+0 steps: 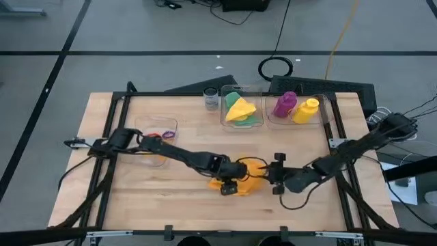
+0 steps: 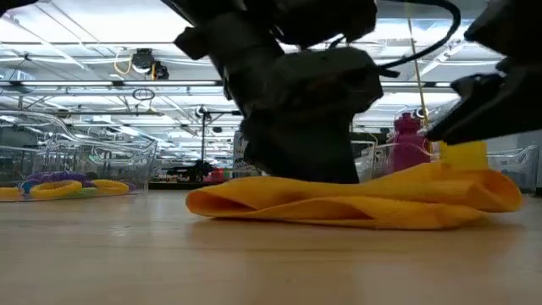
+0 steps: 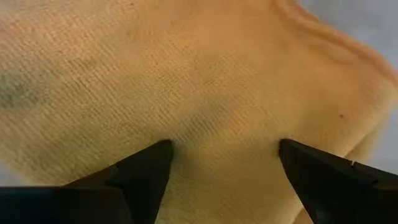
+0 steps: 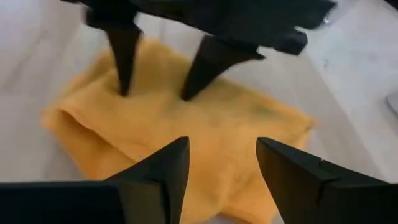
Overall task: Pick & Place Sports Items
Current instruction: Fold the orange towel, then put the orange towel into the top left transparent bin
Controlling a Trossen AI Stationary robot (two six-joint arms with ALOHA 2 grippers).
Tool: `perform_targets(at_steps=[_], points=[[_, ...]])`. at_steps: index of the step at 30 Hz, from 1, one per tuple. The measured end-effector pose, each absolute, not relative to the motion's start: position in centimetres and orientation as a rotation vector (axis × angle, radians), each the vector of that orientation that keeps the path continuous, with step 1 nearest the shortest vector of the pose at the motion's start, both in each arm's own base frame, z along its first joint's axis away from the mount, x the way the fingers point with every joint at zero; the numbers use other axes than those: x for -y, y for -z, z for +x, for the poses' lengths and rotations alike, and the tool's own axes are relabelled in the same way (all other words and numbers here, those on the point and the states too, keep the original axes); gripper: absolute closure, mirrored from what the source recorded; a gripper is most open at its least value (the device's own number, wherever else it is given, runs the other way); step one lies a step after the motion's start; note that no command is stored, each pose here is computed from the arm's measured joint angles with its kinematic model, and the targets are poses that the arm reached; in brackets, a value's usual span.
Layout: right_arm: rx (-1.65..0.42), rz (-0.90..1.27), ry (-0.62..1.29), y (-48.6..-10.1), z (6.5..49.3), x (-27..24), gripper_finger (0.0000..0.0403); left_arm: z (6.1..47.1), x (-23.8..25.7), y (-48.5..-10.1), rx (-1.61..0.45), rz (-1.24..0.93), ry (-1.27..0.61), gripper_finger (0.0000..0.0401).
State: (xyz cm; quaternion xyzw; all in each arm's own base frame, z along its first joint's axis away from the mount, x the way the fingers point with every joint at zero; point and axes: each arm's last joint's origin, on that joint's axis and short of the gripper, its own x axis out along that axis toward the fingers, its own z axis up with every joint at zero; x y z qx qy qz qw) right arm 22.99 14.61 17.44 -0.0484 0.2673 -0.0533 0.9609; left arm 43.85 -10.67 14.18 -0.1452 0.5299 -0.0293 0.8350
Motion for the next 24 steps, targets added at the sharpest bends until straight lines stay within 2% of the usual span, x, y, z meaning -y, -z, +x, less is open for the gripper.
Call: perform_targets(at_steps=[11,18,24], points=[[-0.619,-0.067,-0.017,-15.0,25.2,-14.0,0.0264,43.4,11.7,-15.2,-1.102,-0.286,0.069,0.0148],[-0.687,-0.13,0.023,-13.6,25.1,-13.8,0.0264,43.0,10.8,-18.4,-1.033,-0.298,0.066,0.0148],[-0.749,-0.15,0.074,-12.8,24.9,-13.3,0.0264,42.0,9.8,-20.9,-1.013,-0.27,-0.009,0.0148]])
